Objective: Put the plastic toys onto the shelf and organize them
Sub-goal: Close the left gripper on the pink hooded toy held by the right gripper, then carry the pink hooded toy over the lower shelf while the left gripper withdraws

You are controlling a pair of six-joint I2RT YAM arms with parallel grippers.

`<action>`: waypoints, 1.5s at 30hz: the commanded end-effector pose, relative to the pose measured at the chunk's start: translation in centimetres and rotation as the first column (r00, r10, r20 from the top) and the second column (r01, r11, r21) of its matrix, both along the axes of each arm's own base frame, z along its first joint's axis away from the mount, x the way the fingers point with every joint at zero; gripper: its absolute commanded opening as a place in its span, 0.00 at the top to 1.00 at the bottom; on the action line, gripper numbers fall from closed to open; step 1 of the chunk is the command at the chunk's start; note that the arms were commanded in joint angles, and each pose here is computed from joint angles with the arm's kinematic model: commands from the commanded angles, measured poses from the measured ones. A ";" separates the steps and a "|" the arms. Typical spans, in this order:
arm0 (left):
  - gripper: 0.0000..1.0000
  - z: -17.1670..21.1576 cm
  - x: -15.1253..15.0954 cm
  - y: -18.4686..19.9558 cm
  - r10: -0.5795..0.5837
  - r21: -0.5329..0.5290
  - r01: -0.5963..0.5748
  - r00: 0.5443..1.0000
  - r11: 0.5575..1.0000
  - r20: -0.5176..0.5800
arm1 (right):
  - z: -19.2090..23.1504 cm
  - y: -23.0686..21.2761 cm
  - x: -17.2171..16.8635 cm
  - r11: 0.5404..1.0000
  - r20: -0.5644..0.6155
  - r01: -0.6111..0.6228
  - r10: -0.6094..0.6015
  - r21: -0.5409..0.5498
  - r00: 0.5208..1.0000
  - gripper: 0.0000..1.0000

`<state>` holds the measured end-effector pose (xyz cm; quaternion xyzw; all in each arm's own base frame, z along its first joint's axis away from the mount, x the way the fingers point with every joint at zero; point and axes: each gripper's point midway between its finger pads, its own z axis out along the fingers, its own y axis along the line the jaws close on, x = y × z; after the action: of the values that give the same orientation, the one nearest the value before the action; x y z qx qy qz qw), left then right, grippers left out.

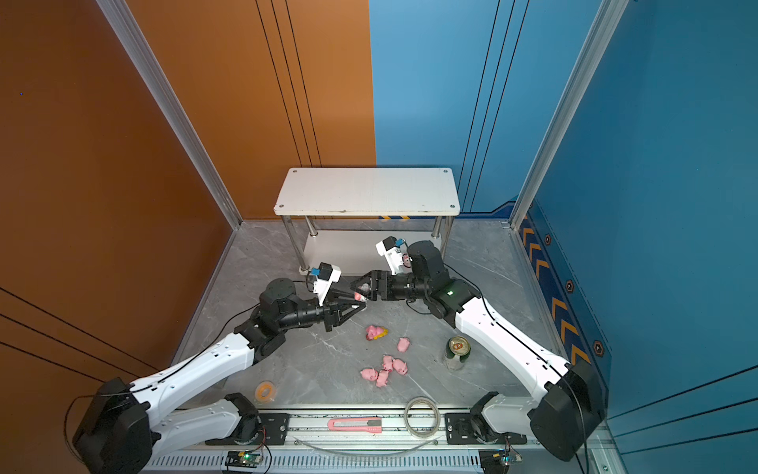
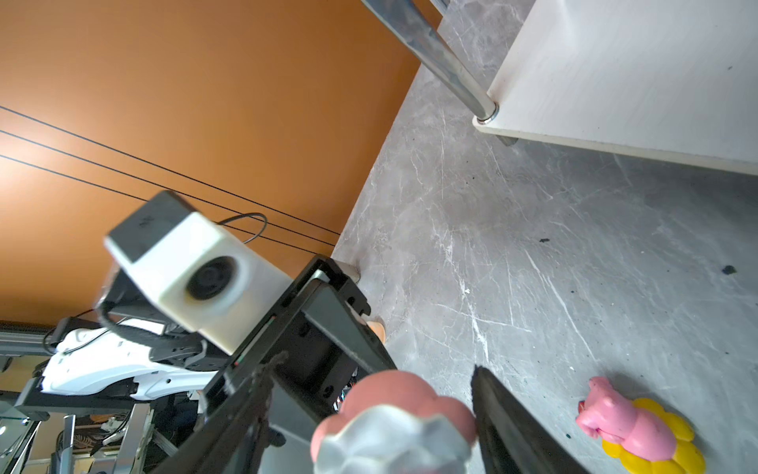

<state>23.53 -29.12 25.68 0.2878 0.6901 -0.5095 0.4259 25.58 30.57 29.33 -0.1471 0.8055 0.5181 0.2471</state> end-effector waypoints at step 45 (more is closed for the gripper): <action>0.02 -1.6 3.1 4.2 0.273 0.018 -0.273 0.962 0.962 -0.030 | -3.4 -0.3 1.5 0.912 0.189 0.224 -0.167 -0.344 0.968 0.88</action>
<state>24.71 -27.26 24.61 0.2322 0.7101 -0.5016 0.4361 24.54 31.65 26.82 -0.1779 0.8515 0.4061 0.2800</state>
